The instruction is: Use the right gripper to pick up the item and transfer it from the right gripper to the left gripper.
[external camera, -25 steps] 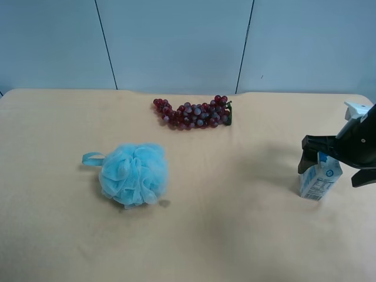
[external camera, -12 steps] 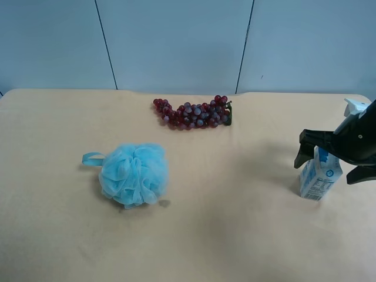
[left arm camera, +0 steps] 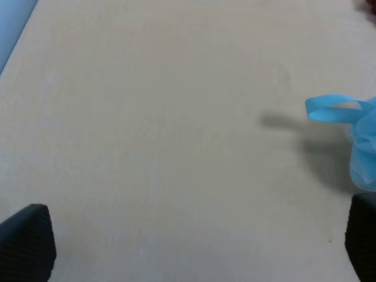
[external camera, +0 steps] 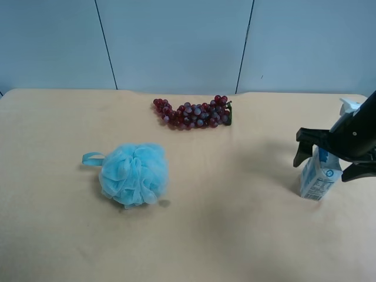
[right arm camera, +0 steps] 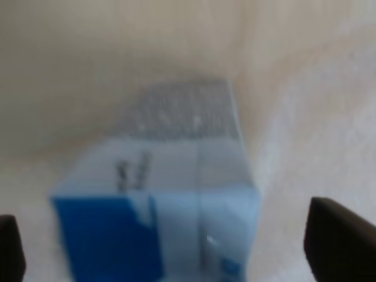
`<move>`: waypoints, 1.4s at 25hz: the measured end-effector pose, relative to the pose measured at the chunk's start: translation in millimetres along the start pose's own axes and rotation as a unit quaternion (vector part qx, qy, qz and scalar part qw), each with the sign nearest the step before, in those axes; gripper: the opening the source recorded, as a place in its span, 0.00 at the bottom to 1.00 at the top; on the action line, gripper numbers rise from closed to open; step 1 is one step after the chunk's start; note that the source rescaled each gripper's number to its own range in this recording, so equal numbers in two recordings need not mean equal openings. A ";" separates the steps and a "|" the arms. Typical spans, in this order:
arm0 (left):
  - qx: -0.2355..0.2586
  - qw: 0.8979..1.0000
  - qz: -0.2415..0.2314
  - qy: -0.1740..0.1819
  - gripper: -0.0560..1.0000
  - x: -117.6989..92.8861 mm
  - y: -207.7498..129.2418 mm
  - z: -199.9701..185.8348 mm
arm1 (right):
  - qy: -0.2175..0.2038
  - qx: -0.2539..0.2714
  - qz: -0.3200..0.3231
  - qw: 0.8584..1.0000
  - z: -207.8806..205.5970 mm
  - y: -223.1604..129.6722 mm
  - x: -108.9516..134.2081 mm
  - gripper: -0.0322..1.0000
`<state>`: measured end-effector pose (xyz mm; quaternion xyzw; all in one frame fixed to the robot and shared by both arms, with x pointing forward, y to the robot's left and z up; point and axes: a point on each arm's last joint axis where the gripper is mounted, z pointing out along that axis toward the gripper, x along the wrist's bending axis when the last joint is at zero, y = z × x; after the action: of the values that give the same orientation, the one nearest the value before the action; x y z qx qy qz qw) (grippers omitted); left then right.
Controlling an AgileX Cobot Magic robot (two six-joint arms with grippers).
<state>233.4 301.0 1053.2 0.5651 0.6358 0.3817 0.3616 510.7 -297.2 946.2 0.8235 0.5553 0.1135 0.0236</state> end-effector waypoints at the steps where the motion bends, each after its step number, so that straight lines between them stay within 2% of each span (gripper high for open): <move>1: 0.000 1.000 0.000 0.000 1.00 0.0 0.0 0.0 | 0.002 -0.001 -0.001 1.000 -3.5 3.6 1.9 0.86; 10: 0.000 1.000 0.000 0.000 1.00 0.0 0.0 0.0 | -0.009 0.041 -0.002 0.999 -0.8 4.0 2.9 0.85; 19: 0.000 1.000 0.000 0.000 1.00 0.0 0.0 0.0 | -0.012 0.051 -0.001 0.999 3.7 3.6 2.3 0.74; 32: -0.001 1.000 0.000 0.000 1.00 0.0 0.2 0.0 | -0.012 0.049 0.000 0.999 3.8 4.0 2.4 0.21; 35: -0.001 1.000 0.000 0.000 1.00 0.0 0.2 0.0 | -0.012 0.049 0.001 0.999 3.8 4.0 2.4 0.05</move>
<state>233.5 301.0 1053.3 0.5648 0.6354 0.3822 0.3621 516.0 -296.2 943.6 0.8255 0.5592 0.0763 -0.0100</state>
